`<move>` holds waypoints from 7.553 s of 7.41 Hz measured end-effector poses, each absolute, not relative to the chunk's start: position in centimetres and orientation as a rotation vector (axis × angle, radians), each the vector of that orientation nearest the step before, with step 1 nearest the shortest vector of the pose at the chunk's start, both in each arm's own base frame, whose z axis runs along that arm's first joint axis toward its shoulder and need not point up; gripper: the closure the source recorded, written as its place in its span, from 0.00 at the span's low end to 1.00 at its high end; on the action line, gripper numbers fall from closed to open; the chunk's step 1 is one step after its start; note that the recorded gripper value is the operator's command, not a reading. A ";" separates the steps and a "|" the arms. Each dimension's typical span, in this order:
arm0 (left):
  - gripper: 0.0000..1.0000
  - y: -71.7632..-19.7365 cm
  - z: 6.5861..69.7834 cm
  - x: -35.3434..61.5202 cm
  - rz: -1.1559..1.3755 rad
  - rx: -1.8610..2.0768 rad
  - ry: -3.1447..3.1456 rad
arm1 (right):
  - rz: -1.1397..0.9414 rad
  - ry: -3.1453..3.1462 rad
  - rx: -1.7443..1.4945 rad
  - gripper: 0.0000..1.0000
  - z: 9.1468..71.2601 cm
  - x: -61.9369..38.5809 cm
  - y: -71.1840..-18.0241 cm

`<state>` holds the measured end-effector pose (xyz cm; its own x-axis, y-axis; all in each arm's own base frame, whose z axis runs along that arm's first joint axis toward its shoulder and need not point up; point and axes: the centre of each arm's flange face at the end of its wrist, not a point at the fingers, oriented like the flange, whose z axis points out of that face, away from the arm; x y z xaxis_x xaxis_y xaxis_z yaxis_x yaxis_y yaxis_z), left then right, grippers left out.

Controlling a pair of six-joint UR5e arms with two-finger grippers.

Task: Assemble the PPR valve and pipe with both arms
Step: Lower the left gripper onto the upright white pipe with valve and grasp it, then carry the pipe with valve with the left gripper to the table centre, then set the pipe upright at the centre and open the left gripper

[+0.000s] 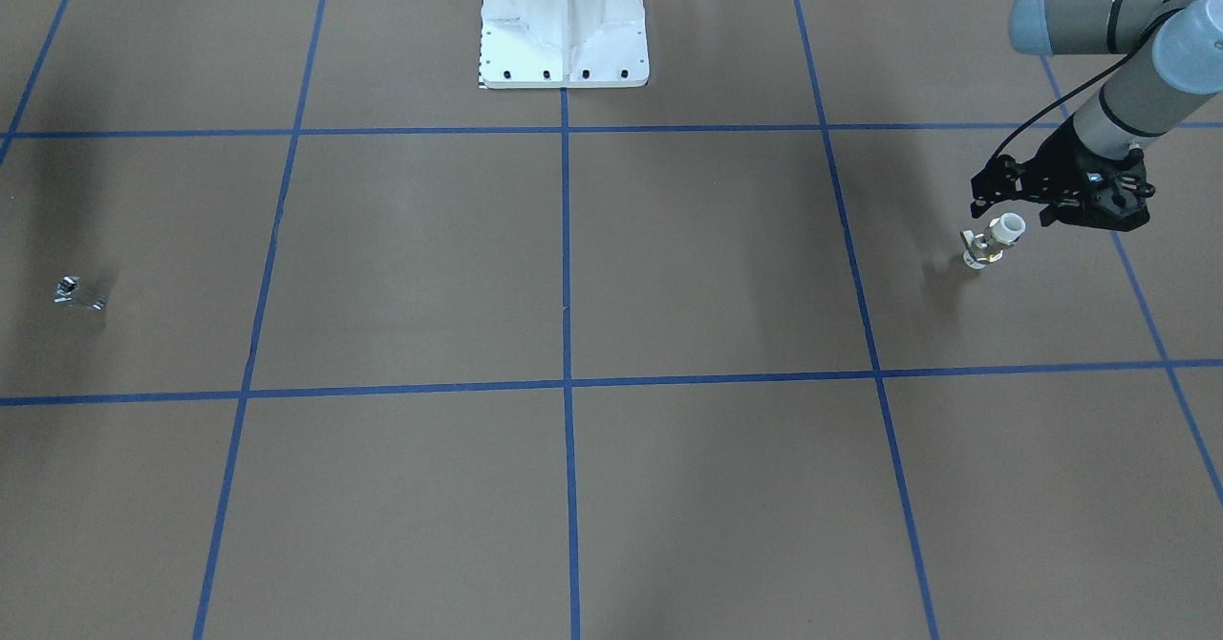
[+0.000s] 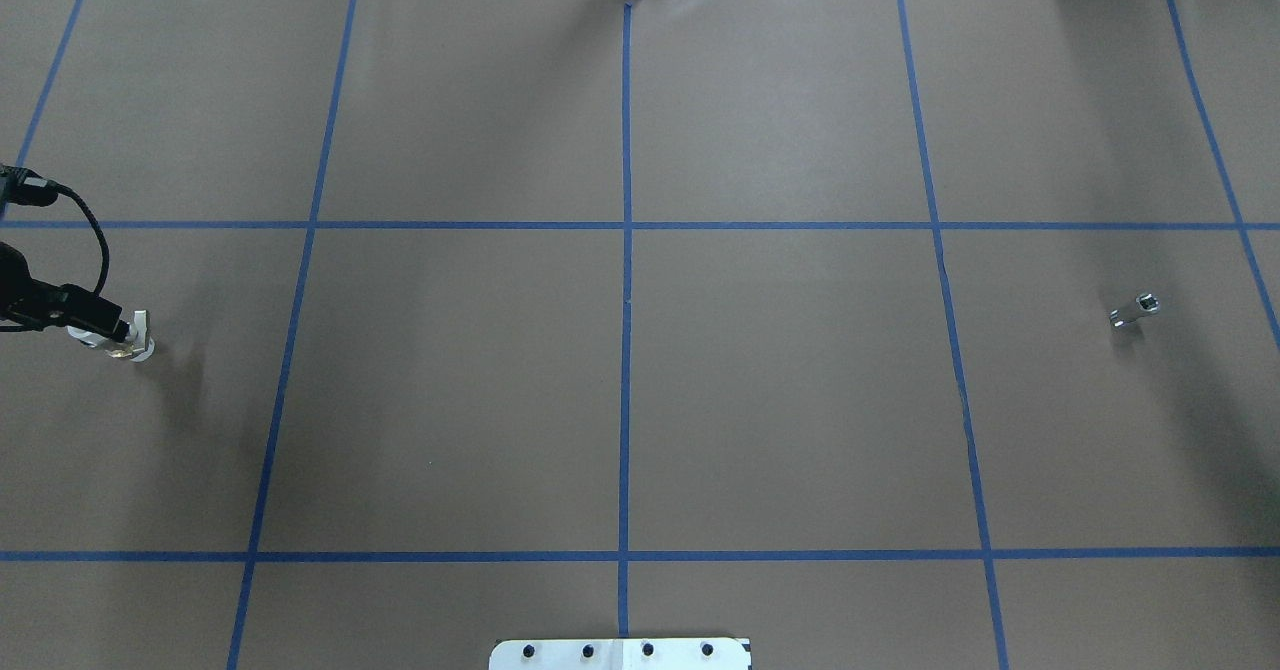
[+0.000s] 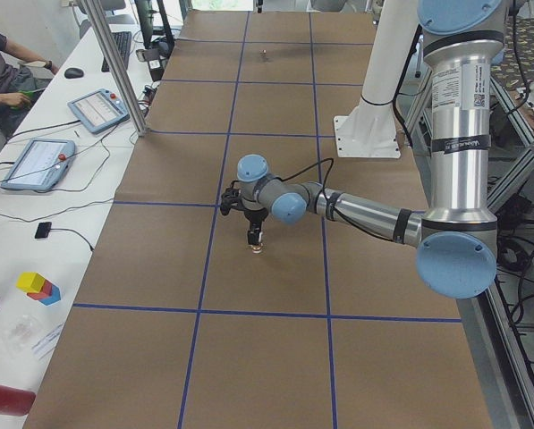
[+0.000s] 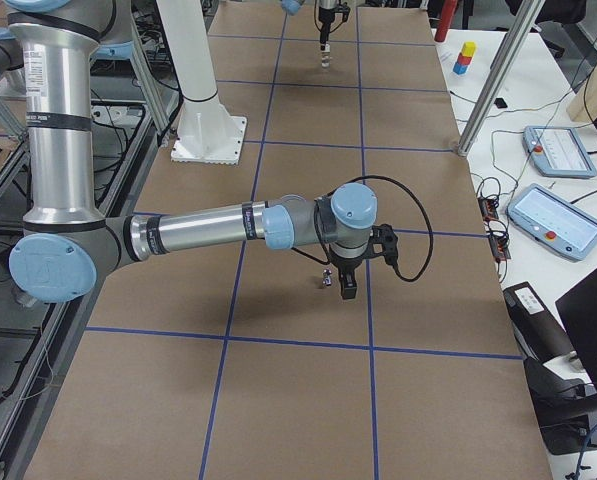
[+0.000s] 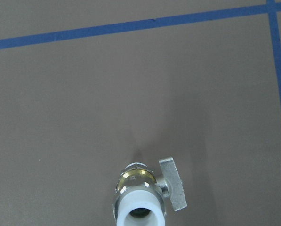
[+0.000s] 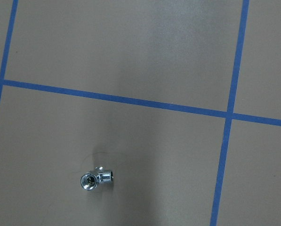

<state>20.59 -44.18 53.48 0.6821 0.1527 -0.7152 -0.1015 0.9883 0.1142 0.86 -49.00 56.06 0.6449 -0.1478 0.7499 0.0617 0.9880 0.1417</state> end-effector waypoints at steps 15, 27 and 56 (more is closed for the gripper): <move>1.00 -47.5 41.4 23.8 0.053 -0.004 0.882 | -0.201 -0.859 0.170 0.00 55.1 -1.5 -49.5; 1.00 -57.6 11.6 58.0 -0.035 0.002 0.822 | -0.228 -0.861 0.186 0.00 54.3 -2.5 -49.9; 0.01 -48.7 17.8 44.5 0.000 0.099 0.900 | -0.272 -0.774 0.128 0.00 55.2 -9.2 -49.2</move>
